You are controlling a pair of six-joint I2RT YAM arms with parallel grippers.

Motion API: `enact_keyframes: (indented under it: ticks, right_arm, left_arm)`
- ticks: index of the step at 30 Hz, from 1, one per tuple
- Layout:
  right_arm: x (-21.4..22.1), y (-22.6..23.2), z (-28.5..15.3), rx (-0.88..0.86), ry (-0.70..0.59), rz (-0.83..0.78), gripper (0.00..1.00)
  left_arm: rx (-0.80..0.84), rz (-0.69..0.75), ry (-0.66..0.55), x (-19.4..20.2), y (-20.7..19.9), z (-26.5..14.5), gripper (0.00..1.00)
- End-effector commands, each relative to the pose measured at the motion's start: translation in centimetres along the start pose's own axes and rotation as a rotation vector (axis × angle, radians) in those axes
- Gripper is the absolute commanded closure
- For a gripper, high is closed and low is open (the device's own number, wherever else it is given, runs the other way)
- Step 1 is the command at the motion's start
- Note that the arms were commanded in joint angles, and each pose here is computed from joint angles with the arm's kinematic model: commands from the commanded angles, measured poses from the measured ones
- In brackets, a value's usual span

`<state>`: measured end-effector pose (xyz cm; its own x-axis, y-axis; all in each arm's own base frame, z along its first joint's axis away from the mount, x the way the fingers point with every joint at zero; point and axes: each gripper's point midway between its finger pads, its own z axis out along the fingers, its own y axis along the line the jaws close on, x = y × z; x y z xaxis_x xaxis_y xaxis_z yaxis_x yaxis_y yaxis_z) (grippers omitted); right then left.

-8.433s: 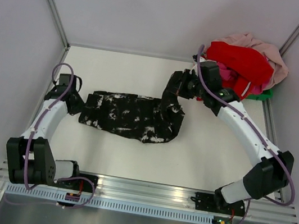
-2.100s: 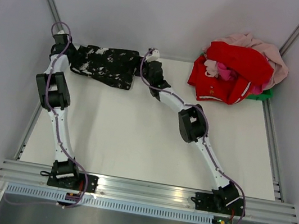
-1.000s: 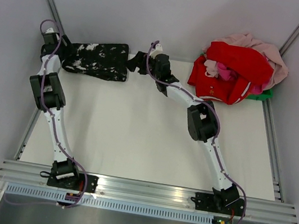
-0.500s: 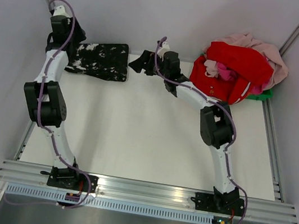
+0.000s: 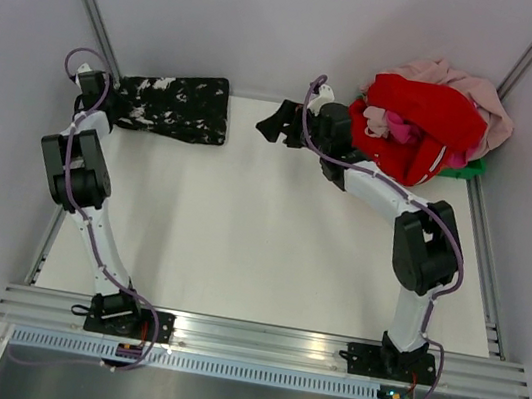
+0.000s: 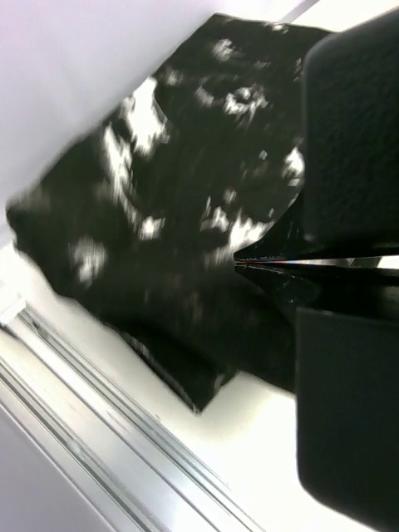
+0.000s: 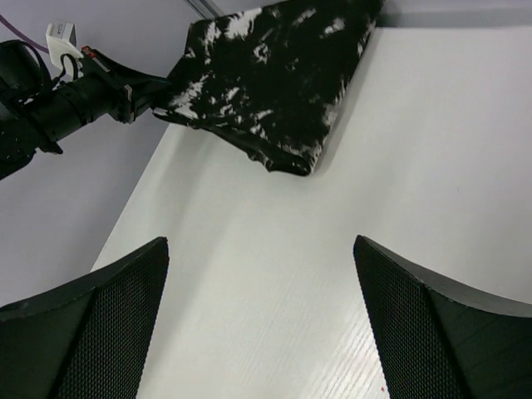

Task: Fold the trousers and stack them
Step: Neatly place the folded trousers to the corner

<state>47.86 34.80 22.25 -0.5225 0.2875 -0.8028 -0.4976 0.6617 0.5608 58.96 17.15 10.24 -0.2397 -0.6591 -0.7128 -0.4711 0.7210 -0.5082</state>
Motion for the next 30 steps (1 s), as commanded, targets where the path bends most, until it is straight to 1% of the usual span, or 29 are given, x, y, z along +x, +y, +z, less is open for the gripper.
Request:
enact_keyframes:
  ticks: [1,4,6,7,8,11,12,14,15,16,17,18,20,21,22,23,24,25,26,27,28,29,30]
  right_arm:
    - [0.0,0.2,-1.4,0.016,-0.022,0.026,0.02]
    - [0.3,0.0,-1.6,0.027,-0.013,0.042,0.02]
    - [0.3,0.2,-1.7,0.027,-0.004,0.028,0.02]
    - [0.0,0.3,-2.0,0.035,0.0,0.022,0.02]
    - [-0.2,0.1,-2.1,0.047,-0.004,0.002,0.02]
    - [-1.5,0.4,-3.2,0.074,-0.03,-0.028,0.02]
    - [-2.0,0.6,-3.5,0.079,-0.037,-0.047,0.02]
    - [-3.2,1.2,-4.6,0.089,-0.061,-0.064,0.02]
    - [-4.4,2.0,-5.5,0.082,-0.087,-0.084,0.02]
    - [-4.6,1.9,-6.1,0.096,-0.093,-0.089,0.02]
    - [-4.9,2.0,-6.6,0.103,-0.104,-0.096,0.02]
    - [-6.1,2.9,-7.8,0.097,-0.137,-0.112,0.02]
    - [-6.4,2.7,-9.2,0.13,-0.156,-0.127,0.02]
    - [-7.5,3.4,-10.8,0.136,-0.18,-0.147,0.02]
    - [-7.5,3.0,-11.7,0.166,-0.189,-0.154,0.02]
    - [-7.7,3.1,-12.4,0.179,-0.199,-0.16,0.02]
    - [-8.7,4.1,-14.4,0.17,-0.226,-0.173,0.02]
    - [-8.4,3.2,-15.3,0.217,-0.232,-0.189,0.02]
    - [-8.5,3.1,-16.2,0.231,-0.243,-0.198,0.02]
    - [-9.5,4.0,-18.2,0.232,-0.284,-0.208,0.02]
    - [-8.6,2.7,-19.2,0.287,-0.27,-0.209,0.02]
    - [-8.7,2.4,-20.1,0.315,-0.281,-0.218,0.02]
    - [-9.1,2.6,-21.8,0.33,-0.307,-0.216,0.02]
  left_arm:
    - [0.096,-0.116,-0.021,-0.5,-1.5,0.8,0.98]
    - [0.095,-0.141,0.0,0.5,-0.4,1.0,0.98]
    - [0.133,-0.132,0.001,0.3,-0.8,0.4,0.98]
    - [0.145,-0.125,-0.004,-0.2,-0.9,0.0,0.97]
    - [0.167,-0.104,-0.011,-1.2,-1.9,-1.0,0.95]
    - [0.196,-0.034,-0.052,-3.6,-3.5,-3.3,0.75]
    - [0.213,-0.001,-0.082,-5.4,-4.9,-5.3,0.6]
    - [0.232,0.031,-0.106,-7.0,-6.3,-7.6,0.46]
    - [0.258,0.066,-0.135,-8.5,-7.8,-10.1,0.38]
    - [0.261,0.076,-0.113,-8.1,-8.3,-11.3,0.35]
    - [0.282,0.093,-0.116,-8.0,-9.2,-12.6,0.32]
    - [0.302,0.13,-0.14,-8.1,-10.2,-15.2,0.25]
    - [0.323,0.187,-0.157,-6.9,-12.1,-17.6,0.2]
    - [0.328,0.237,-0.158,-5.9,-12.6,-20.1,0.17]
    - [0.35,0.273,-0.13,-4.1,-14.0,-21.4,0.16]
    - [0.331,0.303,-0.115,-2.7,-13.7,-22.3,0.14]
    - [0.343,0.345,-0.115,-1.9,-14.2,-23.6,0.14]
    - [0.395,0.367,-0.147,-1.8,-15.9,-27.0,0.13]
    - [0.393,0.376,-0.113,-0.2,-15.2,-27.9,0.12]
    - [0.41,0.367,-0.117,0.0,-15.3,-29.4,0.11]
    - [0.427,0.365,-0.121,0.2,-15.3,-30.9,0.11]
    - [0.442,0.363,-0.131,0.5,-14.8,-33.6,0.1]
    - [0.449,0.365,-0.145,0.6,-14.5,-34.9,0.09]
